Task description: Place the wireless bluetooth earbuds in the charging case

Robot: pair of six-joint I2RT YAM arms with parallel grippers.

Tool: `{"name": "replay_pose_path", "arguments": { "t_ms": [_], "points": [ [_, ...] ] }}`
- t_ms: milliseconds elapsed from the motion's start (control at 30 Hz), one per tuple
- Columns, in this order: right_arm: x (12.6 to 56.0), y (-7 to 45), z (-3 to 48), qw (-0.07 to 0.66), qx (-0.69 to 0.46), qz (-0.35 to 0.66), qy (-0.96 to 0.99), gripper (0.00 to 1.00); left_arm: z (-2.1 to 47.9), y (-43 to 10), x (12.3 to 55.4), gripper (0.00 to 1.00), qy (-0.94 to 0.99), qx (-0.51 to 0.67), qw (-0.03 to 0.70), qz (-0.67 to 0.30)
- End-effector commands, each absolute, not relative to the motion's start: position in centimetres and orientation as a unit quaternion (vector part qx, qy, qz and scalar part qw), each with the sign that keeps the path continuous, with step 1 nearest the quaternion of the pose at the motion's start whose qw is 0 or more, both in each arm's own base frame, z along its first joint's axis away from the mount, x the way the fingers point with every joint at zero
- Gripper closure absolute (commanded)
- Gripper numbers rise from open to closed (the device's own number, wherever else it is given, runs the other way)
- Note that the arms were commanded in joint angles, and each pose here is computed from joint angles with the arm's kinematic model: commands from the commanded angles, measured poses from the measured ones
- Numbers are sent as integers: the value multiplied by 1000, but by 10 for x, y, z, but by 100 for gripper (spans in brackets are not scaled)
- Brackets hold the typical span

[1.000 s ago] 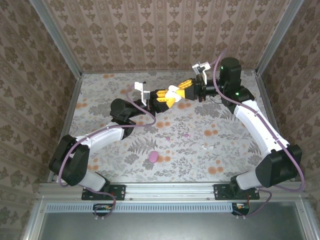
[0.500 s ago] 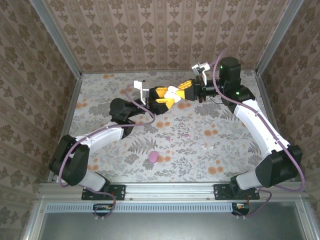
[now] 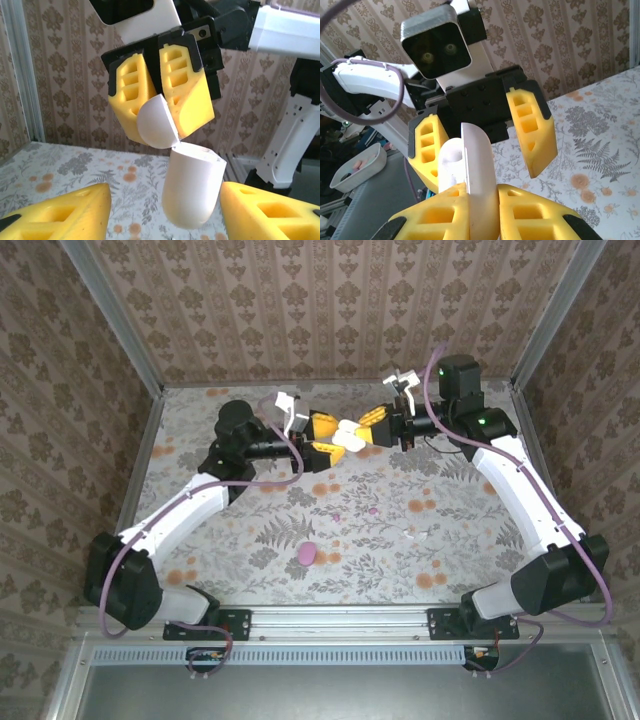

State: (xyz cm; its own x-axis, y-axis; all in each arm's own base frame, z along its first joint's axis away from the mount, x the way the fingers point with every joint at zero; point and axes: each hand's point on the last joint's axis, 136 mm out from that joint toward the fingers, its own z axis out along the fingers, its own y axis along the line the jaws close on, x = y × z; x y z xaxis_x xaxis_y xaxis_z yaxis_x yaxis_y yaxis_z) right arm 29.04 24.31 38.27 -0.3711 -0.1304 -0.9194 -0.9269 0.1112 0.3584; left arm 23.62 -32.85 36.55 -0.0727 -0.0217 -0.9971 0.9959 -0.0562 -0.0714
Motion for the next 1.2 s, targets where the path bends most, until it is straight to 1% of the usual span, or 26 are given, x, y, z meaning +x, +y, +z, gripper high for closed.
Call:
{"name": "replay_pose_path", "arguments": {
  "t_ms": [0, 133, 267, 467, 833, 867, 967, 1067, 1167],
  "points": [
    [284, 242, 382, 374, -419, 519, 644, 85, 348, -322, 218, 38, 500, 545, 429, -518],
    [285, 243, 381, 376, -421, 515, 644, 85, 349, -322, 217, 42, 500, 563, 417, -509],
    [284, 243, 375, 362, -414, 519, 654, 84, 354, -324, 221, 42, 496, 562, 425, -507],
    [284, 247, 374, 362, -418, 518, 653, 84, 349, -330, 227, 42, 508, 559, 428, -496],
    [288, 251, 360, 348, -416, 507, 670, 85, 356, -335, 223, 45, 499, 567, 437, -489],
    [287, 252, 361, 348, -417, 506, 669, 85, 356, -335, 223, 46, 499, 567, 439, -487],
    [287, 252, 359, 347, -417, 506, 670, 85, 354, -335, 225, 54, 501, 567, 442, -481],
    [287, 252, 359, 347, -417, 506, 670, 84, 353, -335, 224, 58, 499, 569, 442, -481],
    [287, 253, 363, 352, -418, 509, 665, 84, 353, -335, 225, 58, 502, 569, 442, -479]
  ]
}}
